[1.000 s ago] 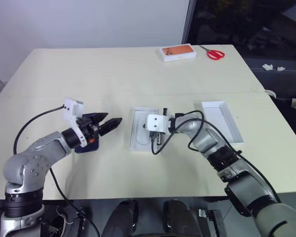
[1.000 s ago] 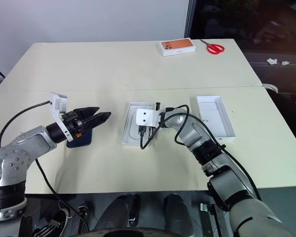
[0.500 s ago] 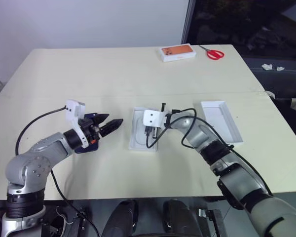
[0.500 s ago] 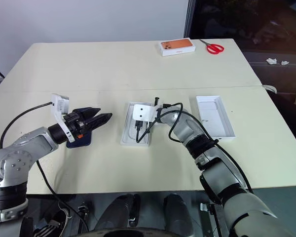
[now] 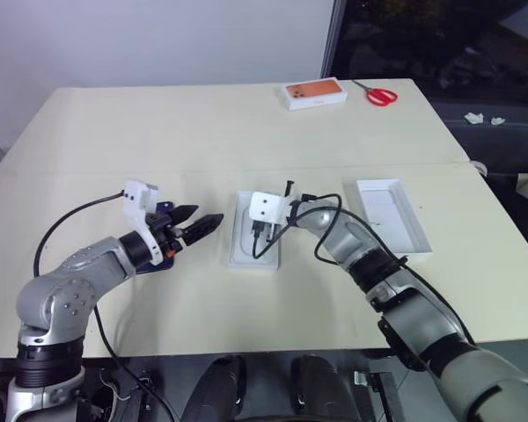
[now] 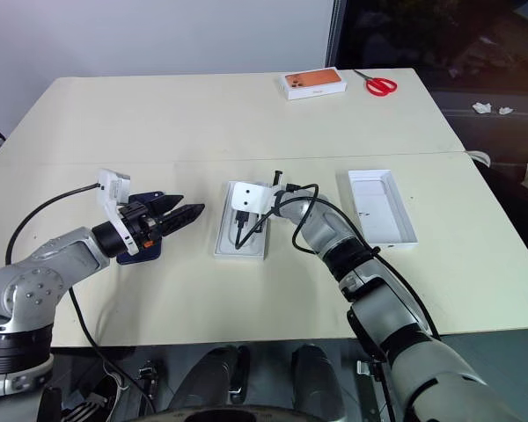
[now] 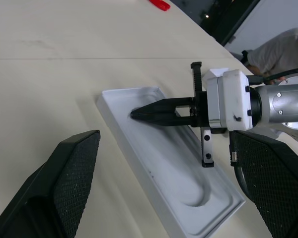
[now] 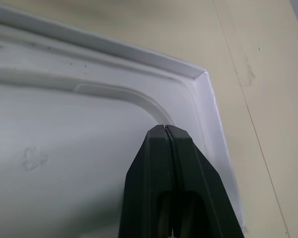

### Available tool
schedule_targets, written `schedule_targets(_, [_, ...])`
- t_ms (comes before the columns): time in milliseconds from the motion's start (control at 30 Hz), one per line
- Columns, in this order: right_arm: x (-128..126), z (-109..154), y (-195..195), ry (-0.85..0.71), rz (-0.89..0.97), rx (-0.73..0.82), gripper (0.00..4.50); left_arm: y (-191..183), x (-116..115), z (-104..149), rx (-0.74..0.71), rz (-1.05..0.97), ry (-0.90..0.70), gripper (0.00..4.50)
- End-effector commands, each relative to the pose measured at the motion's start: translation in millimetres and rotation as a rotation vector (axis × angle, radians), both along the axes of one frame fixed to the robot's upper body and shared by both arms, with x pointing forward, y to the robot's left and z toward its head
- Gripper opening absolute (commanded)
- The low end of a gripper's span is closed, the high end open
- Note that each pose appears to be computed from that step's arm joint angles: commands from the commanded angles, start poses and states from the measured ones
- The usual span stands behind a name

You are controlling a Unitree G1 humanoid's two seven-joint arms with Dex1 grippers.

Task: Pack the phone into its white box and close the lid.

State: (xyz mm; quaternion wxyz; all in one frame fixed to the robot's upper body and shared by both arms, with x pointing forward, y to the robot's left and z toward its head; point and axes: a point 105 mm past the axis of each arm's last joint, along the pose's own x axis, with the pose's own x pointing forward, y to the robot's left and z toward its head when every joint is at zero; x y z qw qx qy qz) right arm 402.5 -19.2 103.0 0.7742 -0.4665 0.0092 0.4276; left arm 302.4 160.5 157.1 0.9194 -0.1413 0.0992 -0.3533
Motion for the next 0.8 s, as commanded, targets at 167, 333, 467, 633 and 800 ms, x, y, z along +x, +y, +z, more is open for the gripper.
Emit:
schedule_targets(167, [-17,1,3,0.073,0.081,0.028,0.04,-2,-5,12,0.02,-0.021,-0.057,4.5])
schedule_targets(333, [-23,30,-3,0.102,0.104,0.158,0.04,20,-3,9,0.054,0.018,-0.036,4.5])
schedule_targets(467, [-28,46,-7,0.123,0.127,0.214,0.04,40,2,5,0.061,0.072,0.009,4.5])
schedule_targets(633, [-41,58,16,0.135,0.186,0.269,0.04,67,0,5,0.047,0.117,0.063,4.5])
schedule_targets(800, [-54,57,53,0.154,0.237,0.298,0.04,101,-5,-4,0.033,0.196,0.147,4.5])
